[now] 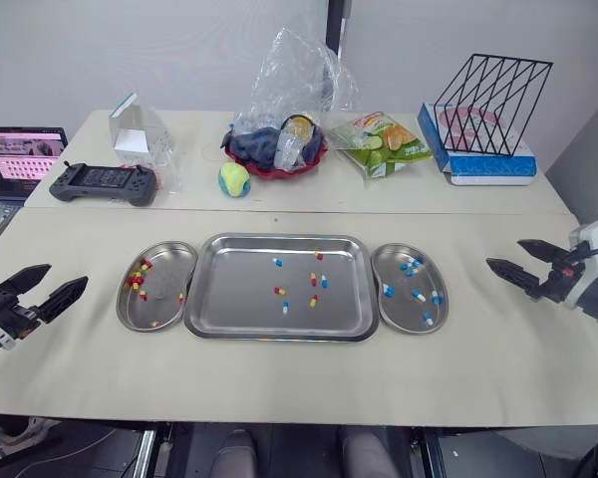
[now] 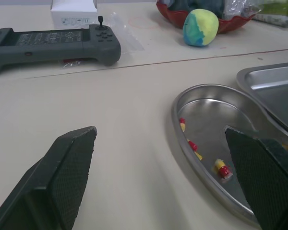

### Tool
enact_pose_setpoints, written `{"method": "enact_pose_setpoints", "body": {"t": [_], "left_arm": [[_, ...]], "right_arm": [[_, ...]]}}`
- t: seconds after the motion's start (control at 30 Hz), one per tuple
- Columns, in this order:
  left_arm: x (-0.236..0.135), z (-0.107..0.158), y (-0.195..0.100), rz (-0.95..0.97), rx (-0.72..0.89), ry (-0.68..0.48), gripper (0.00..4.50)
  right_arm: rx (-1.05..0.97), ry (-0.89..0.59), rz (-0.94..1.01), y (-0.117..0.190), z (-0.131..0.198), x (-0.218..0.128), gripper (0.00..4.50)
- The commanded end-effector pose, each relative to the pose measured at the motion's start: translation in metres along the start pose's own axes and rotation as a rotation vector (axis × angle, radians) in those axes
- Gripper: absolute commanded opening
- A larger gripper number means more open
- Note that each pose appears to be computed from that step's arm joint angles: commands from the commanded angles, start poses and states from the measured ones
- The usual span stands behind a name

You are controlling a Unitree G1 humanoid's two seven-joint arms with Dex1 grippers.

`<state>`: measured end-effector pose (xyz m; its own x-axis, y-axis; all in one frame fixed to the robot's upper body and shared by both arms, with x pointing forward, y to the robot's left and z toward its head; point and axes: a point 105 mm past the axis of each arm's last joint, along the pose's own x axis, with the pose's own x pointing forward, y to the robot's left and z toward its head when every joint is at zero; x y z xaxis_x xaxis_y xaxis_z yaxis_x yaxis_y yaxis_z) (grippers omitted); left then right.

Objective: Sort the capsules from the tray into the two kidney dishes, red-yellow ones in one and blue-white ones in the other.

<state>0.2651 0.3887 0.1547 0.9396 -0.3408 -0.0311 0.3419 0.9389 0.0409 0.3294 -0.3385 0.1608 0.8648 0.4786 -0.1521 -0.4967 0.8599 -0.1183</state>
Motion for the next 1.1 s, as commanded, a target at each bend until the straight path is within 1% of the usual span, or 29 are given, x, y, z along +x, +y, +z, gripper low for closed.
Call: {"method": "enact_pose_setpoints", "body": {"t": [0.03,0.17,0.37,0.53,0.63,0.7,0.8,0.9,0.93,1.0,1.1], "left_arm": [[-0.002,0.022,-0.005,-0.036,0.025,-0.047,4.5],[0.001,0.027,-0.014,-0.082,0.02,-0.044,4.5],[0.017,0.037,-0.059,-0.318,0.038,0.001,4.5],[0.02,0.046,-0.076,-0.407,0.052,0.033,4.5],[0.018,0.042,-0.088,-0.46,0.091,0.081,4.5],[0.014,0.039,-0.091,-0.462,0.102,0.09,4.5],[0.007,0.039,-0.088,-0.433,0.104,0.068,4.5],[0.0,0.038,-0.087,-0.412,0.106,0.059,4.5],[-0.003,0.037,-0.086,-0.4,0.105,0.057,4.5],[-0.015,0.033,-0.083,-0.347,0.108,0.051,4.5],[-0.029,0.03,-0.082,-0.288,0.11,0.044,4.5]], "right_arm": [[-0.05,-0.045,0.048,0.006,0.026,0.0,4.47],[-0.058,-0.027,0.111,0.017,0.029,0.002,4.47],[-0.06,-0.044,0.334,0.064,0.054,0.013,4.47],[-0.08,-0.013,0.435,0.095,0.057,0.021,4.47],[-0.092,-0.023,0.507,0.119,0.068,0.029,4.47],[-0.117,-0.017,0.563,0.138,0.072,0.034,4.47],[-0.124,-0.008,0.609,0.159,0.078,0.046,4.47],[-0.138,-0.019,0.635,0.173,0.085,0.055,4.47],[-0.129,-0.012,0.634,0.177,0.087,0.063,4.47],[-0.134,0.003,0.607,0.192,0.088,0.096,4.47],[-0.15,0.03,0.584,0.21,0.086,0.129,4.47]]}}
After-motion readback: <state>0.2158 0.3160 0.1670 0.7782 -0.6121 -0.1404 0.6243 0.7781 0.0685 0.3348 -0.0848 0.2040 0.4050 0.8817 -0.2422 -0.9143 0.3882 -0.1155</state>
